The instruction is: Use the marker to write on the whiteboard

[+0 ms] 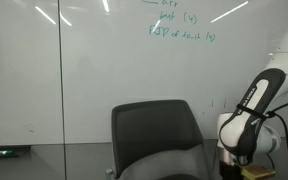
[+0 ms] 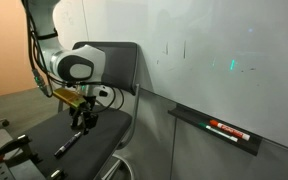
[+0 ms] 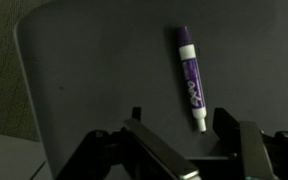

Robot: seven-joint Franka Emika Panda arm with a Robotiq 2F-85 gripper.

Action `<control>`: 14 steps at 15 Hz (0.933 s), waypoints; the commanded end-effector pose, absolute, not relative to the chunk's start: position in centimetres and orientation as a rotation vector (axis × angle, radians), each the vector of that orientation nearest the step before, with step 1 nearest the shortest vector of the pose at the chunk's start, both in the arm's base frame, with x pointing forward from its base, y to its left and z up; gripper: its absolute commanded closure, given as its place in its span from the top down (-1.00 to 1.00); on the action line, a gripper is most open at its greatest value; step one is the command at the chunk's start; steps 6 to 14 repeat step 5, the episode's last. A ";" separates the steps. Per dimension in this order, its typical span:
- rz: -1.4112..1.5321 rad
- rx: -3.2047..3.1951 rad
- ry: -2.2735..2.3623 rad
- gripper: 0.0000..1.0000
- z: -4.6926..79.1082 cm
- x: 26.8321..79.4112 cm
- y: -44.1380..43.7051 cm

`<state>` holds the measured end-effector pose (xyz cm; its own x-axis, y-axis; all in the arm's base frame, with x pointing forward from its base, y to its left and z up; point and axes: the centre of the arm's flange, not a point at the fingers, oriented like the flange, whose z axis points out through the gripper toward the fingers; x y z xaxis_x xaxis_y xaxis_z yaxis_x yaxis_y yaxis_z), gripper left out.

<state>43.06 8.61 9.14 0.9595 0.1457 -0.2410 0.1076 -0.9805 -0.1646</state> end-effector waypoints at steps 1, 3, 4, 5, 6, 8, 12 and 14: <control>0.239 -3.042 -0.055 1.00 16.1 43.7 5.5; 0.146 -3.058 0.045 1.00 19.6 44.1 3.7; 0.110 -3.070 0.102 1.00 21.2 44.1 2.7; 0.070 -3.078 0.152 1.00 22.6 44.1 1.9; 0.070 -3.078 0.152 1.00 22.6 44.1 1.9; 0.070 -3.078 0.152 1.00 22.6 44.1 1.9; 0.070 -3.078 0.152 1.00 22.6 44.1 1.9; 0.070 -3.078 0.152 1.00 22.6 44.1 1.9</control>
